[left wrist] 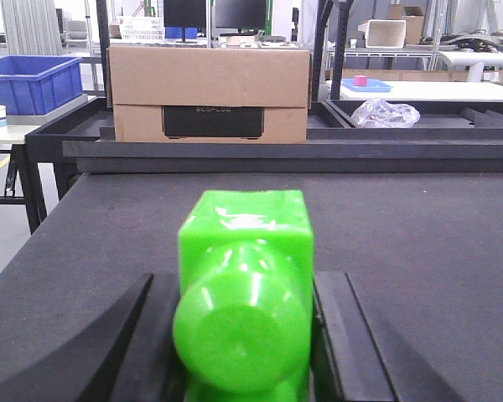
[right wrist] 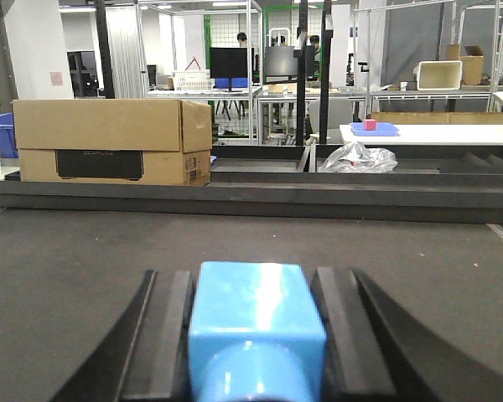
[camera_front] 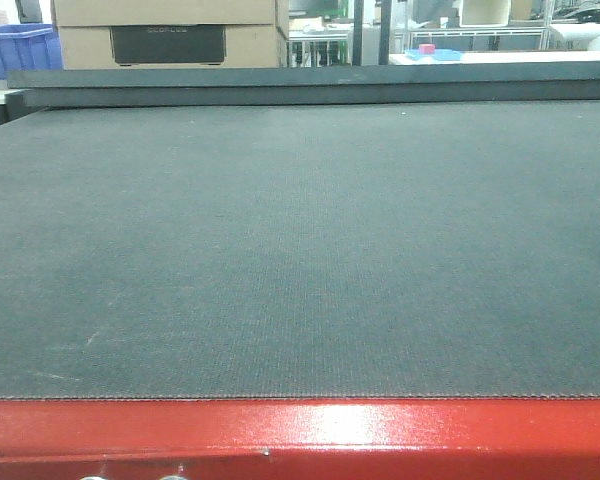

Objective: Grab block from conveyor and place in blue bin
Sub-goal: 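Lift both held blocks up off the conveyor belt, then drive the base away from the conveyor toward the bin shelf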

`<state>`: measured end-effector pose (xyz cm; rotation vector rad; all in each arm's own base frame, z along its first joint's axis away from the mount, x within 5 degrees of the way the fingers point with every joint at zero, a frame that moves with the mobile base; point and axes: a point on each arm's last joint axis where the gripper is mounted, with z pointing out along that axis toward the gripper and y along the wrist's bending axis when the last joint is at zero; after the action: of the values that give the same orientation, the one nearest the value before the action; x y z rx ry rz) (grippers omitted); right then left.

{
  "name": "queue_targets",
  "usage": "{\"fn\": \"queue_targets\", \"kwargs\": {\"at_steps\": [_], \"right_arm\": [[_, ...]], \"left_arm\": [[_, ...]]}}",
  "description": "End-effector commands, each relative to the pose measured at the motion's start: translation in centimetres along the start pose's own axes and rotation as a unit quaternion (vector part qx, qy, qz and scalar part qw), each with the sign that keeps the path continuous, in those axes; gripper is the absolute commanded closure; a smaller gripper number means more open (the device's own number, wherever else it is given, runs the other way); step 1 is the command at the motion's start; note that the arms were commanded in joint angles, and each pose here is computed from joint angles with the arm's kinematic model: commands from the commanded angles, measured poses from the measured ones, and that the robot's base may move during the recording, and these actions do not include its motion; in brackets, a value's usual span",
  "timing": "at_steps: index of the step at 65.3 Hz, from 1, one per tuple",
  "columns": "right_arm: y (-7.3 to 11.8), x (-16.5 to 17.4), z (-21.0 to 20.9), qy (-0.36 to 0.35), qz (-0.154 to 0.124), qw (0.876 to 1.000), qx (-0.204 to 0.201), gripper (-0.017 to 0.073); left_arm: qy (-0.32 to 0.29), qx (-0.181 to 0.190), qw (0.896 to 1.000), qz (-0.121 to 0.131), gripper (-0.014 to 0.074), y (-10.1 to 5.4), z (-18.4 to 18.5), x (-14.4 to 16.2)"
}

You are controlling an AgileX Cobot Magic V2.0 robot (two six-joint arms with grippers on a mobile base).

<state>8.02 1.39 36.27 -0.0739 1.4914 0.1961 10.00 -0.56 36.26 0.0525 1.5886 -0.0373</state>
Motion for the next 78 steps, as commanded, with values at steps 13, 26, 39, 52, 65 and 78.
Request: {"fn": "queue_targets", "kwargs": {"at_steps": [13,26,39,52,65,78], "right_arm": [[0.02,-0.35,-0.12,-0.018,-0.006,1.000,-0.001,0.0721],[0.02,-0.35,-0.12,-0.018,-0.006,1.000,-0.001,0.0721],[0.02,-0.35,-0.12,-0.018,-0.006,1.000,-0.001,0.0721],[0.02,-0.35,-0.12,-0.018,-0.006,1.000,-0.001,0.0721],[0.02,-0.35,-0.12,-0.018,-0.006,1.000,-0.001,0.0721],[0.02,-0.35,-0.12,-0.018,-0.006,1.000,-0.001,0.0721]], "left_arm": [[-0.011,0.004,1.000,-0.001,0.0705,-0.07,-0.13,-0.21],[-0.011,0.004,1.000,-0.001,0.0705,-0.07,-0.13,-0.21],[-0.011,0.004,1.000,-0.001,0.0705,-0.07,-0.13,-0.21],[-0.011,0.004,1.000,-0.001,0.0705,-0.07,-0.13,-0.21],[-0.012,0.004,1.000,-0.001,0.0705,-0.07,-0.18,-0.23],[-0.012,0.004,1.000,-0.001,0.0705,-0.07,-0.18,-0.23]]}}
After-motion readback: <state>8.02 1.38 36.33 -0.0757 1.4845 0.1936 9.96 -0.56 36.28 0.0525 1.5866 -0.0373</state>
